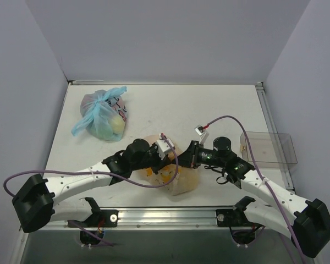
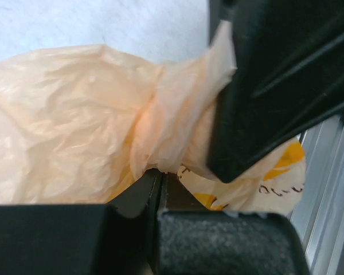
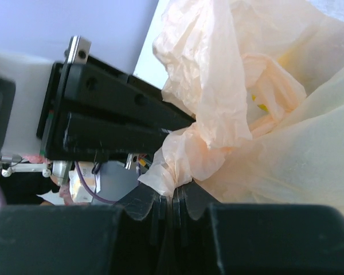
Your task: Place the fake fruits into the plastic bag and tie a complex knot
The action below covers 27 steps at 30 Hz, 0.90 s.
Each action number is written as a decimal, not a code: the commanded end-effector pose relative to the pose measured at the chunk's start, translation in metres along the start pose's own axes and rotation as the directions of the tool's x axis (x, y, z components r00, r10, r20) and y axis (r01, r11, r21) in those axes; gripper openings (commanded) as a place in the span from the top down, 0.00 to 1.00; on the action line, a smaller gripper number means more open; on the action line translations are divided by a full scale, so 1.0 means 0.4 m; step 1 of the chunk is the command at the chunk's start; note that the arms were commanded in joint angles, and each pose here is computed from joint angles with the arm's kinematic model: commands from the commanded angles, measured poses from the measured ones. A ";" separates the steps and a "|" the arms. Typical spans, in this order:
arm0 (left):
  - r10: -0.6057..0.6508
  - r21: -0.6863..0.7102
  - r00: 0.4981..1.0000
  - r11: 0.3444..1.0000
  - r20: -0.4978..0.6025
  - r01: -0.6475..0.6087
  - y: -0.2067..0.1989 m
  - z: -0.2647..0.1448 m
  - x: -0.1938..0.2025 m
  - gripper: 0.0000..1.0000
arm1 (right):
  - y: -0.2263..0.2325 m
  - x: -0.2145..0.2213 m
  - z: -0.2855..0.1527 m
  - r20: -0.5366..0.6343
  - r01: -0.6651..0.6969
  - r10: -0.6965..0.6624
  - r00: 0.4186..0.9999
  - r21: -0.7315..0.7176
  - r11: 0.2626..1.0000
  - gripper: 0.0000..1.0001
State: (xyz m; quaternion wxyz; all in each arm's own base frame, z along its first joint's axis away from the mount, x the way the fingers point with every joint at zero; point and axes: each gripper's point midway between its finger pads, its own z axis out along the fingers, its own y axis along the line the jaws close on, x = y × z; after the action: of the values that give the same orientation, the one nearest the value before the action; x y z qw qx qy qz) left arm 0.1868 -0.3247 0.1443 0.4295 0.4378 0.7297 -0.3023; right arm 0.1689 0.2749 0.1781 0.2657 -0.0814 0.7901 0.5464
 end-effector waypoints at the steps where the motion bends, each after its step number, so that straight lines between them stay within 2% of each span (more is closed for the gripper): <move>1: -0.083 0.026 0.977 0.997 0.196 0.079 0.016 -0.021 -0.099 1.00 | 0.114 -0.054 -0.009 0.083 0.108 -0.096 0.992 -0.161 0.981 1.00; 4: -0.131 0.095 0.965 0.989 0.227 0.112 -0.009 -0.025 -0.143 1.00 | 0.125 -0.047 -0.012 0.083 0.136 -0.122 0.989 -0.183 0.974 1.00; 5: -0.160 0.118 0.961 0.984 0.224 0.136 -0.019 -0.026 -0.146 1.00 | 0.134 -0.048 -0.014 0.084 0.152 -0.139 0.987 -0.193 0.969 0.97; 7: -0.180 0.145 0.958 0.978 0.225 0.150 -0.029 -0.028 -0.136 1.00 | 0.150 -0.041 -0.023 0.066 0.190 -0.180 0.982 -0.218 0.957 0.77; 8: -0.181 0.151 0.957 0.977 0.226 0.149 -0.032 -0.030 -0.133 1.00 | 0.178 -0.056 -0.035 0.084 0.269 -0.256 0.963 -0.239 0.933 0.58; 10: -0.187 0.156 0.958 0.975 0.217 0.155 -0.033 -0.034 -0.116 1.00 | 0.185 -0.037 -0.061 0.016 0.310 -0.317 0.948 -0.250 0.917 0.46; 11: -0.190 0.155 0.960 0.975 0.207 0.160 -0.032 -0.035 -0.104 1.00 | 0.157 -0.018 -0.079 -0.039 0.321 -0.336 0.941 -0.207 0.924 0.39; 12: -0.189 0.158 0.960 0.975 0.206 0.158 -0.034 -0.041 -0.102 1.00 | 0.166 -0.064 -0.102 -0.009 0.339 -0.345 0.938 -0.177 0.924 0.37; 13: -0.190 0.155 0.962 0.975 0.197 0.161 -0.033 -0.041 -0.092 1.00 | 0.170 -0.065 -0.123 -0.028 0.334 -0.345 0.938 -0.187 0.924 0.36; 14: -0.195 0.154 0.963 0.974 0.188 0.167 -0.032 -0.043 -0.086 1.00 | 0.156 -0.066 -0.142 -0.053 0.317 -0.330 0.943 -0.169 0.933 0.35; 15: -0.197 0.155 0.963 0.973 0.183 0.169 -0.032 -0.046 -0.082 1.00 | 0.148 -0.134 -0.171 0.019 0.327 -0.327 0.945 -0.124 0.937 0.35; 19: -0.212 0.130 0.965 0.972 0.152 0.193 -0.019 -0.049 -0.054 1.00 | 0.080 -0.212 -0.229 0.083 0.260 -0.258 0.963 -0.023 0.965 0.41; 20: -0.216 0.121 0.967 0.972 0.137 0.200 -0.016 -0.047 -0.044 1.00 | 0.051 -0.226 -0.228 0.096 0.249 -0.250 0.963 0.020 0.968 0.50; 22: -0.236 0.100 0.964 0.969 0.121 0.225 -0.009 -0.043 -0.036 1.00 | -0.008 -0.230 -0.208 0.069 0.225 -0.229 0.971 0.062 0.973 0.60; 23: -0.243 0.078 0.964 0.969 0.105 0.236 0.000 -0.039 -0.026 1.00 | -0.020 -0.237 -0.194 0.068 0.234 -0.238 0.969 0.059 0.970 0.67; 25: -0.248 0.071 0.963 0.968 0.102 0.242 0.004 -0.038 -0.028 1.00 | -0.059 -0.216 -0.149 0.015 0.192 -0.193 0.981 0.068 0.979 0.73; 27: -0.260 0.052 0.962 0.965 0.088 0.256 0.011 -0.036 -0.026 1.00 | -0.057 -0.220 -0.107 0.007 0.231 -0.232 0.973 0.046 0.972 0.74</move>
State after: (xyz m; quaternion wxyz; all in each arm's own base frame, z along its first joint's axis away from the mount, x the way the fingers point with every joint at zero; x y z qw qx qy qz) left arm 0.1802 -0.3155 0.1536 0.4096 0.3517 0.7422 -0.3972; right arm 0.2353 0.1963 0.2293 0.3425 -0.1326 0.7884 0.4934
